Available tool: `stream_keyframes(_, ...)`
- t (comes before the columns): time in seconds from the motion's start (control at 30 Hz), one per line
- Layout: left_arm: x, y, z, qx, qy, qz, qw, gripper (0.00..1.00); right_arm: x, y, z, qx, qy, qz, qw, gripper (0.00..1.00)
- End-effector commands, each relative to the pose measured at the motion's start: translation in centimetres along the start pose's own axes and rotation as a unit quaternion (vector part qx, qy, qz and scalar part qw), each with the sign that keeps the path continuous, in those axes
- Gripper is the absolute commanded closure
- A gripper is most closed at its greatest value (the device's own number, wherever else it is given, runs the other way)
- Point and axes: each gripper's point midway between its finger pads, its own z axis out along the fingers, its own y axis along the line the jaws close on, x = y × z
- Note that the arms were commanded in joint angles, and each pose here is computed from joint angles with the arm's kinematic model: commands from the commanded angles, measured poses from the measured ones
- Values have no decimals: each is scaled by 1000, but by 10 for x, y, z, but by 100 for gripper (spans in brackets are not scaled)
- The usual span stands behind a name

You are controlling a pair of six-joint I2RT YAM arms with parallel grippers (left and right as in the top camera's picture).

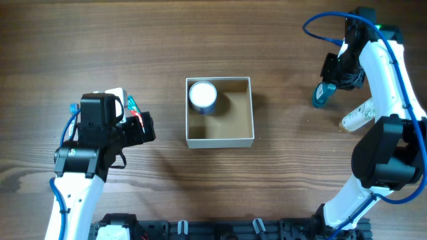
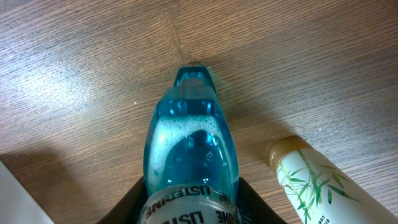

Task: Pack container
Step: 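Lower the Listerine bottle into the box beside the tub and release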

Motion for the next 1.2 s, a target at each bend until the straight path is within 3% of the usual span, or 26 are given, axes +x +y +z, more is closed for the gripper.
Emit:
stream_keyframes(0.0,-8,-1,-5,-4,-11,-3,1000,0,2,-1,3,-1,6,1,1000,95)
stream_keyframes(0.23,-8,-1,-5,-4,-11,-3,1000,0,8,30,-85,-30,-88,-73,993,96)
stream_keyframes(0.43,-8,-1,-5,-4,-12,-3,1000,0,63,104,-199,-99,-194,-184,959,96)
stream_keyframes(0.53,-8,-1,-5,-4,-12,-3,1000,0,87,140,-218,-133,-207,-212,946,96)
stream_keyframes(0.87,-8,-1,-5,-4,-12,-3,1000,0,118,227,-149,-131,-110,-260,950,96)
stream_keyframes(1.17,-8,-1,-5,-4,-11,-3,1000,0,104,260,-76,-103,-67,-249,961,96)
